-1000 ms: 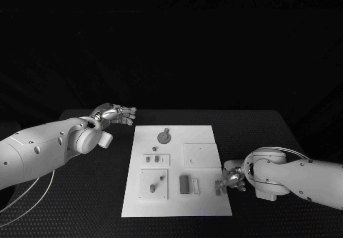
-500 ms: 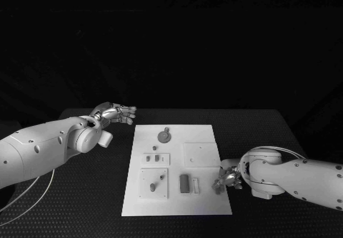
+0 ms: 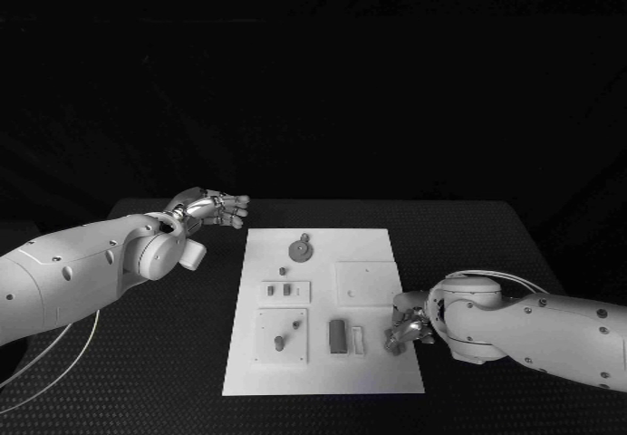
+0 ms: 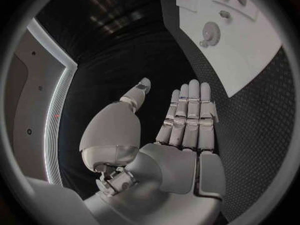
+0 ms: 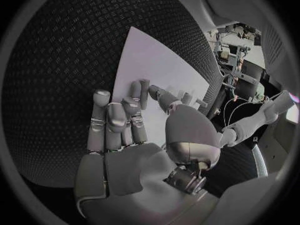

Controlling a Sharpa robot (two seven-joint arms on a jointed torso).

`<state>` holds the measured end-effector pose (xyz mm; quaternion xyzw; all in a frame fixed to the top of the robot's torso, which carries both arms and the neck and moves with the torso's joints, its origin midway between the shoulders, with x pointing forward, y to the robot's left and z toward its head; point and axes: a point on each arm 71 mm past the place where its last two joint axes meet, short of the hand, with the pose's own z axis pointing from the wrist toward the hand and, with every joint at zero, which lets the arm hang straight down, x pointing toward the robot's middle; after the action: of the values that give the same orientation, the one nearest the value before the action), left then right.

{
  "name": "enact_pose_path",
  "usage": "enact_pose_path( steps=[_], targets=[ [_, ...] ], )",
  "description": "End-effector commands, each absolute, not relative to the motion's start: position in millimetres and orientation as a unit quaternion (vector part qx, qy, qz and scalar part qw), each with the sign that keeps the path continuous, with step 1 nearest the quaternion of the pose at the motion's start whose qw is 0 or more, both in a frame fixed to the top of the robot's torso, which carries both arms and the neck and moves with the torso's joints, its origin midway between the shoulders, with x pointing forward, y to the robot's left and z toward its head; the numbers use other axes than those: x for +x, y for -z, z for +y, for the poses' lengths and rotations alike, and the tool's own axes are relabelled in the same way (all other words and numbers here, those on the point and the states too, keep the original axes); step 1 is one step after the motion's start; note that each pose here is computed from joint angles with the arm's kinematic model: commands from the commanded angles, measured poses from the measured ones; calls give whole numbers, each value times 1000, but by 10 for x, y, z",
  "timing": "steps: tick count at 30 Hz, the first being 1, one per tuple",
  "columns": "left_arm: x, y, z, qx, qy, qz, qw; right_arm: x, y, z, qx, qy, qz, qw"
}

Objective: Assemble the parts on the task board

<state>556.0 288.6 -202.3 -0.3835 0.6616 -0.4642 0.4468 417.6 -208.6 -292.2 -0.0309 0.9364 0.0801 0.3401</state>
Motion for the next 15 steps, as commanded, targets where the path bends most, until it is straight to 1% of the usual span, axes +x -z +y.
enact_pose_path(
  steps=[1, 7, 15],
  targets=[
    [5559, 2009, 2872, -380, 469, 661, 445, 4115, 3047, -2052, -80, -60, 929, 356],
    [5557, 2010, 2871, -380, 469, 662, 444, 4131, 3045, -1991, -106, -52, 919, 375],
    [5555, 2012, 2876, -381, 468, 662, 444, 4141, 3042, -1981, -112, -51, 915, 384]
  ],
)
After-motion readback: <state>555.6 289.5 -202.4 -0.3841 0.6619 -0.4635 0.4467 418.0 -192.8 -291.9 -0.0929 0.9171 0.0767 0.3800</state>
